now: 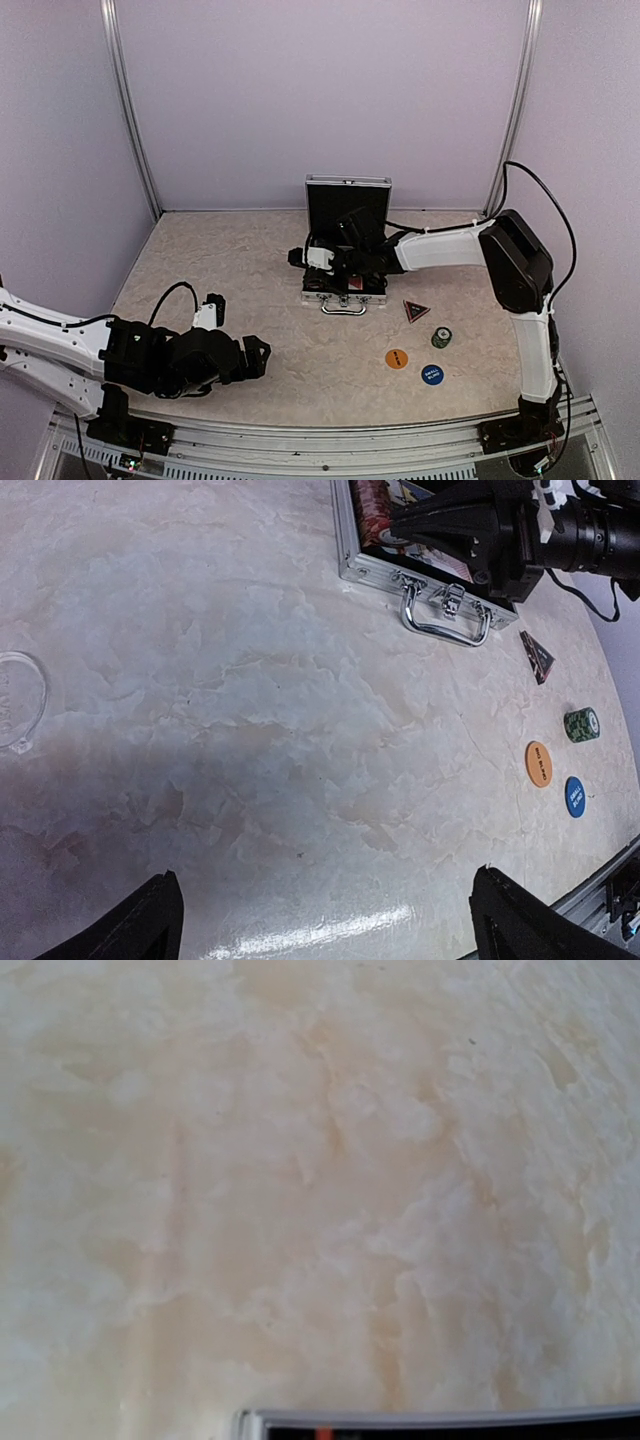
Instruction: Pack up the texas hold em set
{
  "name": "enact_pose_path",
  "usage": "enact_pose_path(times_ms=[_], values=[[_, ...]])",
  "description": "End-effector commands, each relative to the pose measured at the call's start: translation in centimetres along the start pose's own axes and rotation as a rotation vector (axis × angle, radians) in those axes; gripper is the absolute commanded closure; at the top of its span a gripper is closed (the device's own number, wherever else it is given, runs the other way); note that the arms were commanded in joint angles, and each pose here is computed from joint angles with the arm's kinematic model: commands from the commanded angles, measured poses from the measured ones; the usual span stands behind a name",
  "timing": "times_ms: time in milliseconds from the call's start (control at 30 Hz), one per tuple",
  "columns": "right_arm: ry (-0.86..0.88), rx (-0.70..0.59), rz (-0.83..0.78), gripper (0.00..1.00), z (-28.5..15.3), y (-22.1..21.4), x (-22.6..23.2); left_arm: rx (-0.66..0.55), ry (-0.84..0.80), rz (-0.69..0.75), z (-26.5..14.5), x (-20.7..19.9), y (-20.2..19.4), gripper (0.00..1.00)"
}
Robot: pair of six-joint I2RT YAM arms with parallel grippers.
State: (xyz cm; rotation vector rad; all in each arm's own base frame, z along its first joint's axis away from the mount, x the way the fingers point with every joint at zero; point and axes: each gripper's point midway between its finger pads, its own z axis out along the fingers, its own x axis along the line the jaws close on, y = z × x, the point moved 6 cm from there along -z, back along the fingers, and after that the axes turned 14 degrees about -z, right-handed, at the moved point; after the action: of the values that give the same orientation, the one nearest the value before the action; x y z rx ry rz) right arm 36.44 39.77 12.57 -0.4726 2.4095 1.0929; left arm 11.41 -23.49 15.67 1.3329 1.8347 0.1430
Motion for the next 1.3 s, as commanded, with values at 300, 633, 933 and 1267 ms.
enact_pose_path(times_ms=[300,633,933,1267], values=[[0.013,0.074,0.018,1.00,1.2,-2.4,0.7,-0.005,0.000,0.005,0.1,0.4,-0.2,0.01],[-0.006,0.095,0.024,0.83,1.2,-2.5,0.2,-0.004,0.001,0.006,0.1,0.5,-0.2,0.01],[-0.056,0.112,0.033,0.70,0.0,-1.7,-1.1,-0.004,-0.003,0.004,0.1,0.5,-0.2,0.01],[-0.158,0.058,0.107,0.36,-5.3,2.6,-4.3,-0.001,-0.018,0.004,0.4,0.6,-0.5,0.01]])
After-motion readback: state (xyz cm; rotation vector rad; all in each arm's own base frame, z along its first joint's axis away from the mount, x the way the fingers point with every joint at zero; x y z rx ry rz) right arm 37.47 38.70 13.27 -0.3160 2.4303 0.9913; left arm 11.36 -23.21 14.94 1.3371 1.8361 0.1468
